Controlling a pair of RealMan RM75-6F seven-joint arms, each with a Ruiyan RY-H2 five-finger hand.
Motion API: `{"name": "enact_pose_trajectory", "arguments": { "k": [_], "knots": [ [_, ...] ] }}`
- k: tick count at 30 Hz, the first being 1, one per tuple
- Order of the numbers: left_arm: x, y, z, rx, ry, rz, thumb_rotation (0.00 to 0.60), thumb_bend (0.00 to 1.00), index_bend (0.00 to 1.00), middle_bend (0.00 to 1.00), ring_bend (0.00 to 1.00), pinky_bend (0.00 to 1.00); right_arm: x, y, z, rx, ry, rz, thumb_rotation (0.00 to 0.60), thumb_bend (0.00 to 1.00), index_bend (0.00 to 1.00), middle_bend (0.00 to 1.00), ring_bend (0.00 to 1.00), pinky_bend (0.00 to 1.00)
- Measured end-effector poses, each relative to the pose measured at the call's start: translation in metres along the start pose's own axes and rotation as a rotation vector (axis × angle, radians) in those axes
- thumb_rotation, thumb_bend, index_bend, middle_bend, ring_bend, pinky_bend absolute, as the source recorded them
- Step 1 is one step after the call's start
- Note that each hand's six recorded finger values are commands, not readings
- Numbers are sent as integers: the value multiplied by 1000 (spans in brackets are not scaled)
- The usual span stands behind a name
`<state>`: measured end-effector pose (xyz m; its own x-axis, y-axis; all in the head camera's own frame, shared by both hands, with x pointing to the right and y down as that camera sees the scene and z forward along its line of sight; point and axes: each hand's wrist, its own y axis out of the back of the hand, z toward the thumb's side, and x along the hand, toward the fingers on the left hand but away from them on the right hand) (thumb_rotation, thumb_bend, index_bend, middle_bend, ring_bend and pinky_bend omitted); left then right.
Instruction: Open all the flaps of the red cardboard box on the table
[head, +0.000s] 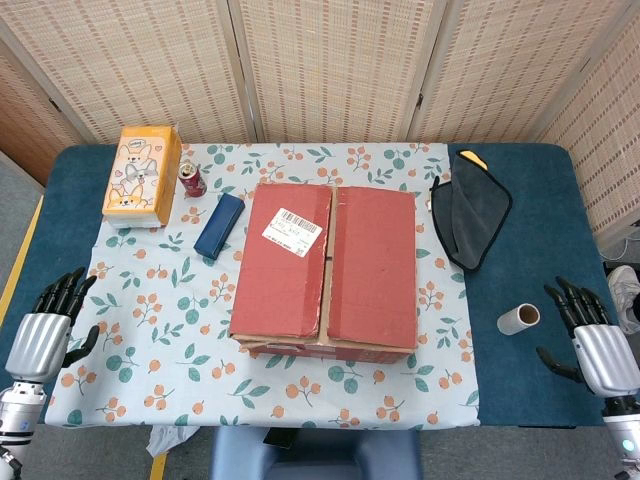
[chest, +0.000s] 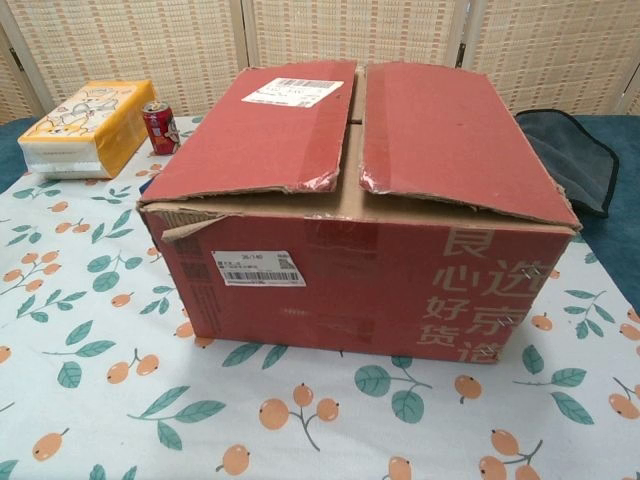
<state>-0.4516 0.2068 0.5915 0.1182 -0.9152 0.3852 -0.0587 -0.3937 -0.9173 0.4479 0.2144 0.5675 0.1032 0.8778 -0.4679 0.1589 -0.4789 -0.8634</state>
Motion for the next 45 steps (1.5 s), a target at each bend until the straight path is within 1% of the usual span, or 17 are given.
{"name": "enact_pose_trajectory", "arguments": {
  "k": [5,10,13,16,18,21,23,25,28,30,32,34,39,43,45],
  "knots": [
    [0,0,1,4,-5,-3,600,488,0,34,0,149,-1,-3,2,3,8,13,600,337,0,0,0,22],
    [2,-1,4,-17,-26,-7,600,488,0,34,0,148,2,-4,9,-10,31,14,600,338,0,0,0,19],
    [4,-2,4,-20,-37,-13,600,488,0,34,0,146,3,-1,17,-20,62,-3,600,337,0,0,0,18],
    [4,-2,4,-27,-39,-17,600,488,0,34,0,146,1,5,30,0,125,-21,600,337,0,0,0,19],
    [4,-1,3,-34,-38,-14,600,488,0,34,0,146,-2,10,43,17,176,-24,600,337,0,0,0,19],
    [2,2,5,-42,-44,-3,600,489,0,34,0,144,-7,18,62,-11,234,-11,600,336,0,0,0,19],
    [1,4,8,-42,-58,6,600,490,0,34,0,143,-12,22,78,-32,274,12,600,336,0,0,0,15],
    [-1,5,12,-41,-79,15,600,491,0,36,0,140,-16,22,90,-25,300,41,600,335,0,0,0,11],
    [-4,6,14,-46,-86,19,600,498,0,38,0,132,-25,21,116,10,357,71,600,336,0,0,0,10],
    [-5,7,12,-55,-82,19,600,500,0,38,0,132,-32,21,141,24,414,85,600,336,0,0,0,10],
    [-6,8,12,-55,-85,21,600,501,0,38,0,131,-40,21,167,35,478,89,600,336,0,0,0,6],
    [-8,8,13,-55,-93,17,600,500,0,38,0,131,-44,21,181,36,510,84,600,336,0,0,0,1],
    [-10,10,10,-77,-90,14,600,504,0,38,0,131,-52,13,216,28,585,90,600,336,0,0,0,0],
    [-12,12,12,-85,-104,12,600,560,0,38,0,128,-57,5,237,54,631,87,600,336,0,0,0,0],
    [-13,12,13,-84,-115,11,600,561,0,38,0,127,-59,-1,249,67,657,81,600,336,0,0,0,0]
  ]
}}
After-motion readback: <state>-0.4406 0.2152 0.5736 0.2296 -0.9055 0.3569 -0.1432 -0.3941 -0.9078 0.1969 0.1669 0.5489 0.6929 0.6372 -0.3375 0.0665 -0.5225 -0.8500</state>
